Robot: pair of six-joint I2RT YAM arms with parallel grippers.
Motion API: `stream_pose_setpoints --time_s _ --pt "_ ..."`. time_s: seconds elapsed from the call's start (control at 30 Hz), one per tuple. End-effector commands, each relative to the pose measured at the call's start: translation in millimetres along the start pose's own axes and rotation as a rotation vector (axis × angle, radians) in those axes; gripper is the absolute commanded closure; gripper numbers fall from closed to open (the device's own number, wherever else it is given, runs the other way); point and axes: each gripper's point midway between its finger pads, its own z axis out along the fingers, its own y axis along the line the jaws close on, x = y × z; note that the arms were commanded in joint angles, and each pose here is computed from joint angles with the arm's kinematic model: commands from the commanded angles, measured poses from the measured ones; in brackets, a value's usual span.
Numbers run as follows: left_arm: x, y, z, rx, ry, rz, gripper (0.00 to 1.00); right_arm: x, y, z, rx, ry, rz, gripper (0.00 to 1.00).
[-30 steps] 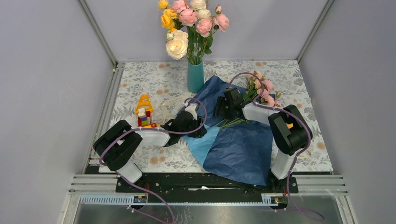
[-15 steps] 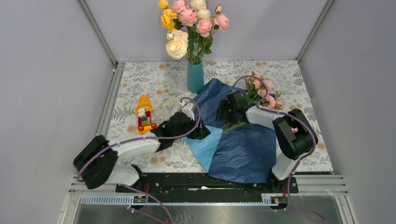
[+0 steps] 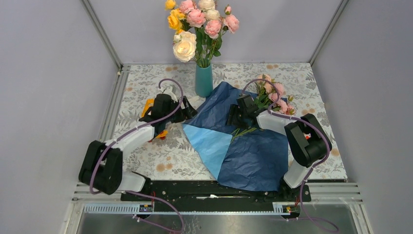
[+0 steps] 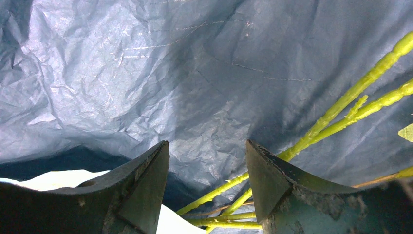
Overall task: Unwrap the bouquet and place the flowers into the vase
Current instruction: Unfold the wrapping paper at the center of the board.
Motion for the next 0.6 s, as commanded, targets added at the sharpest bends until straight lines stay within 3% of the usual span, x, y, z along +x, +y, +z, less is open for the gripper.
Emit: stream_pose_setpoints --time_s 0.0,0.13,0.33,0.4,0.57 --pt "-1 13 18 0.053 0.044 -0.078 0.19 10 -13 -7 0.041 0.037 0.009 0.34" --pt "7 31 32 0.045 0.086 -0.124 0.17 8 -11 -10 0.033 0.029 0.007 0.34" --pt "29 17 40 0.189 0.158 -0.242 0.2 4 -7 -12 0.023 0.018 0.003 0.34" --pt "32 11 39 0.234 0.167 -0.274 0.31 4 -11 -12 0.049 0.021 -0.002 0.33" --pt "30 -3 34 0.335 0.141 -0.295 0.71 5 -34 -15 0.169 0.029 -0.004 0.34"
